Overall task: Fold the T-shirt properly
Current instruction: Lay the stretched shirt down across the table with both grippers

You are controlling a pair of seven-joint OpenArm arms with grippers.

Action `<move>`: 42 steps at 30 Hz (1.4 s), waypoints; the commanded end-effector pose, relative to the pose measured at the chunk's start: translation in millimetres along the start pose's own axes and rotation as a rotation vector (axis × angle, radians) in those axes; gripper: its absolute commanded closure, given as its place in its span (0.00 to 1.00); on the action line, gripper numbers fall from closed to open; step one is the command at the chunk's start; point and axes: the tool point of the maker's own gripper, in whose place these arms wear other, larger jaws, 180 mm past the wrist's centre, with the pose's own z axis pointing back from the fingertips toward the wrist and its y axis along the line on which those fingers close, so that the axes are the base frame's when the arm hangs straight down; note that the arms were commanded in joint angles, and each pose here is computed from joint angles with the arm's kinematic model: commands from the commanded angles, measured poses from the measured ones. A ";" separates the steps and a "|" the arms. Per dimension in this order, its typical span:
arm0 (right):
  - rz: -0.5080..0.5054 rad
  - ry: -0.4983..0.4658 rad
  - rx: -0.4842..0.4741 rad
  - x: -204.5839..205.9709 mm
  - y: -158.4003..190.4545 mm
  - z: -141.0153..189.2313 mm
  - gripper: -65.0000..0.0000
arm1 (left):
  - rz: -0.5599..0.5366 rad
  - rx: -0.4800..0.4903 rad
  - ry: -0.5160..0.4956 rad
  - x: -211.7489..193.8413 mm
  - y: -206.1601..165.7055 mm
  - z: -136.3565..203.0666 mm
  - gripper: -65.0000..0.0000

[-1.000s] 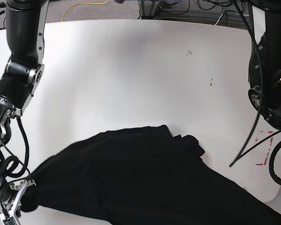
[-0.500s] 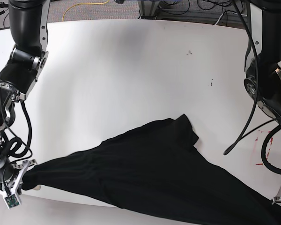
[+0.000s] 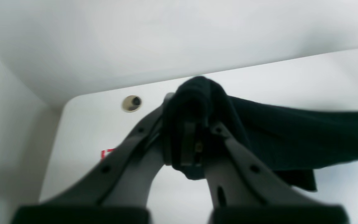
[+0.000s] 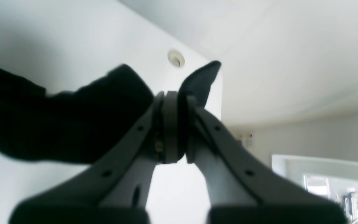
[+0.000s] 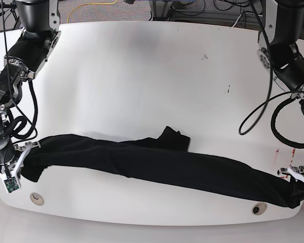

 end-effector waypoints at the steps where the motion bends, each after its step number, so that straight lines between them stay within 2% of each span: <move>1: -0.001 -0.029 -0.052 7.7 -18.6 6.3 0.98 | -0.023 0.018 -0.041 12.8 5.8 8.1 0.99; 5: -0.008 -0.012 -0.045 -0.5 -16.0 5.3 0.97 | -0.015 0.015 -0.014 -0.1 5.5 9.5 0.98; 7: -0.023 0.016 -0.033 -15.3 -7.0 5.3 0.98 | 0.009 0.041 0.061 -30.7 12.4 15.5 0.98; 15: -0.056 0.081 0.021 -47.9 20.0 4.9 0.98 | 0.033 0.048 0.163 -75.6 11.7 24.1 0.98; 17: -0.062 0.118 0.052 -63.6 38.2 8.2 0.98 | 0.044 0.047 0.249 -108.7 9.6 31.3 0.98; 19: -0.072 0.135 0.068 -71.9 46.7 9.3 0.98 | 0.047 0.047 0.287 -123.5 8.4 35.6 0.98; 37: -0.149 0.306 0.124 -144.9 85.4 35.0 0.98 | 0.059 0.041 0.500 -204.7 1.0 75.6 0.98; 39: -0.158 0.343 0.161 -159.3 103.2 40.4 0.99 | 0.071 0.044 0.554 -224.3 1.4 86.2 0.98; 42: -0.168 0.367 0.180 -169.5 113.0 45.6 0.99 | 0.083 0.041 0.583 -235.6 0.5 93.6 0.99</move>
